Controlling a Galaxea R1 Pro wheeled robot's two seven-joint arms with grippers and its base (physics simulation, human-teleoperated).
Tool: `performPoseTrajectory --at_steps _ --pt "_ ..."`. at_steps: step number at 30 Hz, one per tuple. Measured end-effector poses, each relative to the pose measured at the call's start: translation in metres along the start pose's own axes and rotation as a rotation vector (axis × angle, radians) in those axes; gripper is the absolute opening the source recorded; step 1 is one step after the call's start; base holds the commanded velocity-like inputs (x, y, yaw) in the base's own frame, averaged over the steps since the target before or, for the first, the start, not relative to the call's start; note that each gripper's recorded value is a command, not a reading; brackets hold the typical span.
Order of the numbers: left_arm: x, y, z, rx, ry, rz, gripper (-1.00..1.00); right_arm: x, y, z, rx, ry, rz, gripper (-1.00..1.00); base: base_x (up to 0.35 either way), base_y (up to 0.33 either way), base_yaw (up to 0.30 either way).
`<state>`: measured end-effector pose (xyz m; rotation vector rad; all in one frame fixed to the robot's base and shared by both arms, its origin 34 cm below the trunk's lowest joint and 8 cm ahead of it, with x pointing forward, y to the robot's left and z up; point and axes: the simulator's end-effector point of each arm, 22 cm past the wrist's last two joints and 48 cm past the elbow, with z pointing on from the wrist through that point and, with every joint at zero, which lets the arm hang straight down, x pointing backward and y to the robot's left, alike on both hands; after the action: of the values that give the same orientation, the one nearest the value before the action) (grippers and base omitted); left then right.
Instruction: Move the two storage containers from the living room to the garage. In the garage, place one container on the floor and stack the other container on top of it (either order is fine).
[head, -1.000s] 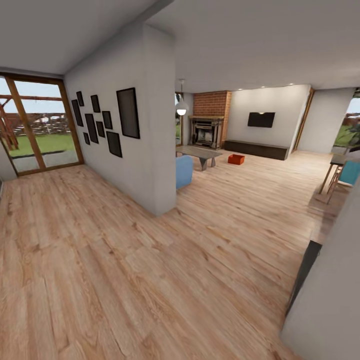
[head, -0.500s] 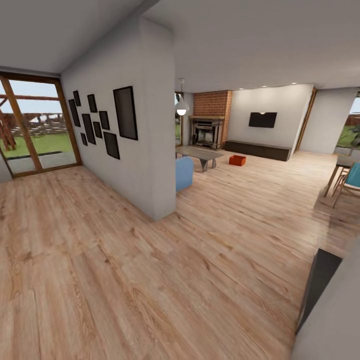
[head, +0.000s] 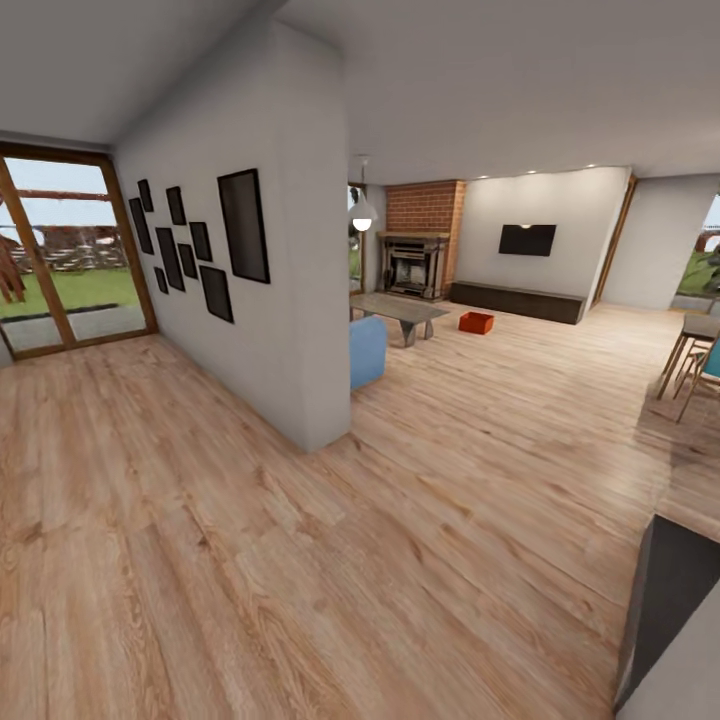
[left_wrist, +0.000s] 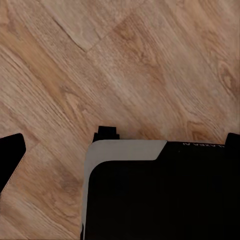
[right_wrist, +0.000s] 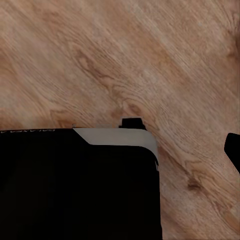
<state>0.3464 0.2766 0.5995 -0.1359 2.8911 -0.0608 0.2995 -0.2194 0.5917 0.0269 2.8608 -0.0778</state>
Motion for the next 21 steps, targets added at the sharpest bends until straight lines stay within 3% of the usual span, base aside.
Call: performPoseTrajectory --at_steps 8,21 --pt "0.0000 0.0000 0.0000 0.000 0.000 0.002 1.00 -0.0002 0.0003 0.0000 0.000 -0.001 0.000 1.00 0.322 0.000 -0.179" --pt "0.0000 0.0000 0.0000 0.000 0.000 0.003 1.00 0.0000 0.0000 0.0000 0.000 0.000 -0.001 1.00 0.322 0.000 -0.006"
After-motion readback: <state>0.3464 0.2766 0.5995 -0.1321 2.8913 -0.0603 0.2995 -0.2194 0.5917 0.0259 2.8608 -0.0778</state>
